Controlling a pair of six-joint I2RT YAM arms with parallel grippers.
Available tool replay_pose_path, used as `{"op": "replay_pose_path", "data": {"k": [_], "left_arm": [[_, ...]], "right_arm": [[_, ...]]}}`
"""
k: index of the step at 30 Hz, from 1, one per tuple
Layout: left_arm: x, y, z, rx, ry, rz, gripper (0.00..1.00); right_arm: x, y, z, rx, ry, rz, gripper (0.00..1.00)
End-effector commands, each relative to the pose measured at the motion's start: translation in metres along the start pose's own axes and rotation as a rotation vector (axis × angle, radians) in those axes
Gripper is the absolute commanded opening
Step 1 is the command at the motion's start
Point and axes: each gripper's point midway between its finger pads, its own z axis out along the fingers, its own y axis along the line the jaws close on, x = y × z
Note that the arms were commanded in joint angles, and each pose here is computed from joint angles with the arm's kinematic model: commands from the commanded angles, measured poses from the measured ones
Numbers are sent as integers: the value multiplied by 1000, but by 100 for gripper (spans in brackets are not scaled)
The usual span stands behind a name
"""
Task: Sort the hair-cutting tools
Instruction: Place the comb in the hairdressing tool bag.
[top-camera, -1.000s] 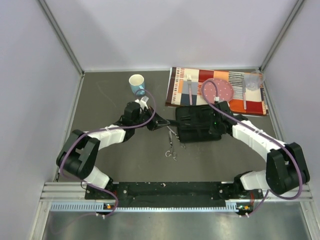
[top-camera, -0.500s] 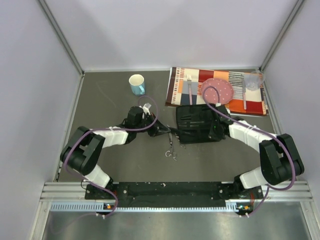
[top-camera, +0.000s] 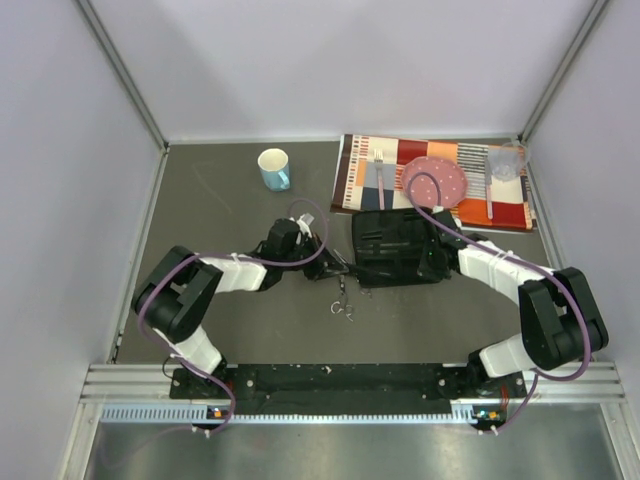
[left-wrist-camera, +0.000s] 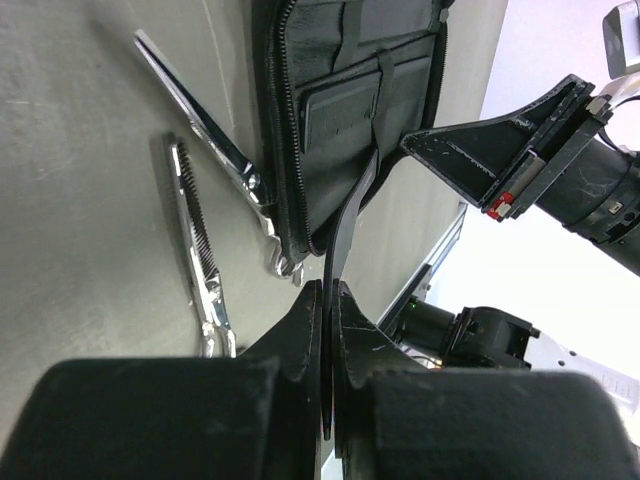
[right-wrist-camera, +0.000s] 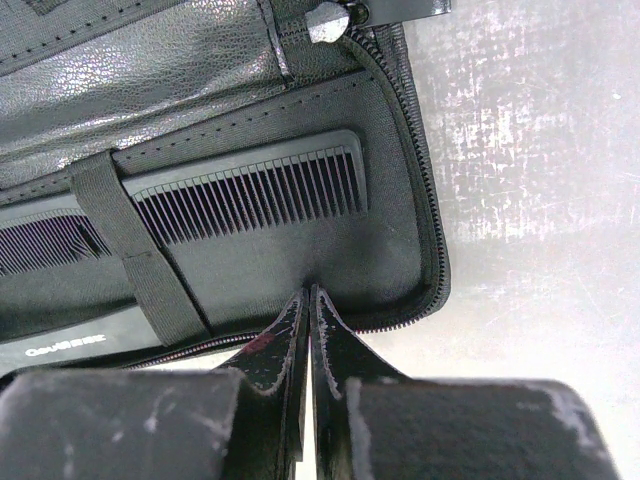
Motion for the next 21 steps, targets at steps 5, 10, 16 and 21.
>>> {"op": "replay_pose_path", "data": {"k": [5, 10, 16, 21], "left_arm": [[-1, -9, 15, 28, -103, 0, 0], [6, -20, 31, 40, -58, 20, 0], [15, -12, 53, 7, -10, 15, 0], [15, -4, 58, -37, -4, 2, 0]], "right_arm": [[19, 0, 16, -23, 46, 29, 0], [19, 1, 15, -32, 46, 26, 0], [5, 8, 7, -54, 8, 24, 1], [-17, 13, -6, -55, -56, 16, 12]]}}
